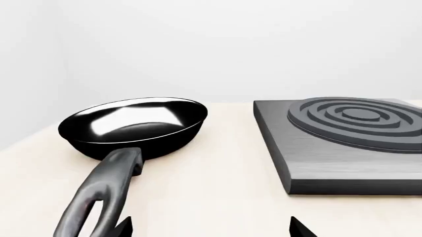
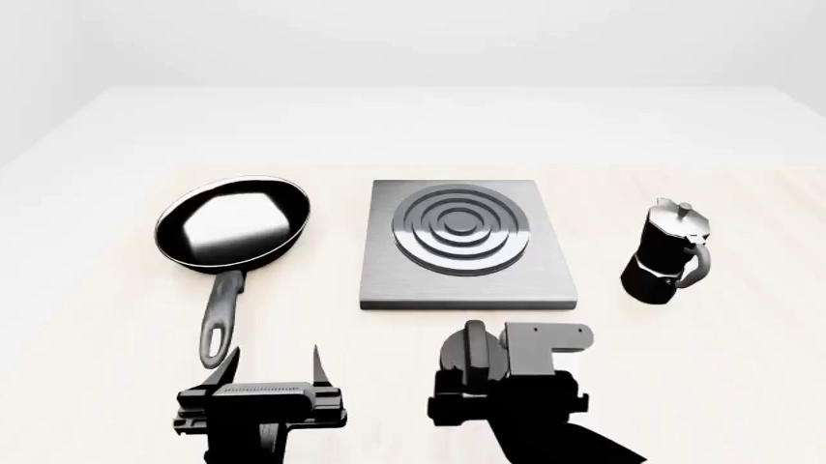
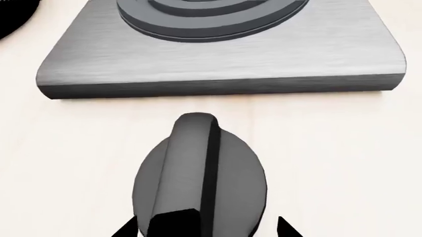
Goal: Turn on the stove and put the frying pan on it.
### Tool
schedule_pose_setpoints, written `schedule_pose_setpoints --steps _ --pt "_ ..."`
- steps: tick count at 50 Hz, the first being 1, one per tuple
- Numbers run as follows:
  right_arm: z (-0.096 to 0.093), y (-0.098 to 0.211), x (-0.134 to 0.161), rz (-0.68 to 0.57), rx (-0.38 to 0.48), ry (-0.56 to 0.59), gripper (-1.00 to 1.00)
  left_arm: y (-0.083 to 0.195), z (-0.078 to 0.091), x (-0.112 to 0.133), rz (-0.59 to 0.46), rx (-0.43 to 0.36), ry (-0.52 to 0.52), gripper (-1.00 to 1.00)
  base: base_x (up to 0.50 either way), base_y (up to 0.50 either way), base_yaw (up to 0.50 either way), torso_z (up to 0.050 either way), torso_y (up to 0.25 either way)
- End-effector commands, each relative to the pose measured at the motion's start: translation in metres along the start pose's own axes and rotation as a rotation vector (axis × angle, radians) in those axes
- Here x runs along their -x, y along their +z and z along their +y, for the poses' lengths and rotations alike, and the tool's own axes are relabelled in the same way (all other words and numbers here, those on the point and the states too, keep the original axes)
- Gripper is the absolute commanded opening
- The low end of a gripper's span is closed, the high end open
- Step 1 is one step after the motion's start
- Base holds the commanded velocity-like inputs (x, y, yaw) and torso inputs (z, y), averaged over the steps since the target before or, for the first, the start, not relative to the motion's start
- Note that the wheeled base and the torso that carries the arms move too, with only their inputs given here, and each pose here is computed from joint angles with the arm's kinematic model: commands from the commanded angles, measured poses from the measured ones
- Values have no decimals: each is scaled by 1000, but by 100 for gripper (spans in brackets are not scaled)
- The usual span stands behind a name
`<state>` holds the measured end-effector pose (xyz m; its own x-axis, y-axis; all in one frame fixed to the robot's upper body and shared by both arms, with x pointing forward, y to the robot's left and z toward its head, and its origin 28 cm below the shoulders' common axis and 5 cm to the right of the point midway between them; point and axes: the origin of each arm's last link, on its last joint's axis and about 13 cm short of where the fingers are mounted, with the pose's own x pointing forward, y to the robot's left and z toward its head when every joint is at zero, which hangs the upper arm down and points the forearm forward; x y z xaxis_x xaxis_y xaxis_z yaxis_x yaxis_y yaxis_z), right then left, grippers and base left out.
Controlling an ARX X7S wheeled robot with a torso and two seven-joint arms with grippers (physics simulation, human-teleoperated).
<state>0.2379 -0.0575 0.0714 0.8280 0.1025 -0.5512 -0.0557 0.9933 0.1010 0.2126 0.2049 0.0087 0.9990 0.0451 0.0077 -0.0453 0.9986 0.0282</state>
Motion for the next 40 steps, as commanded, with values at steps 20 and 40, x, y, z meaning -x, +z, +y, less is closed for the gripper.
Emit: schedule_pose_setpoints --steps 20,40 --pt "-10 10 17 -36 86 -249 100 -2 0 -1 0 1 -1 100 0 0 0 0 0" --pt "-25 15 30 -92 84 -410 100 -2 0 -2 1 2 0 100 0 0 0 0 0"
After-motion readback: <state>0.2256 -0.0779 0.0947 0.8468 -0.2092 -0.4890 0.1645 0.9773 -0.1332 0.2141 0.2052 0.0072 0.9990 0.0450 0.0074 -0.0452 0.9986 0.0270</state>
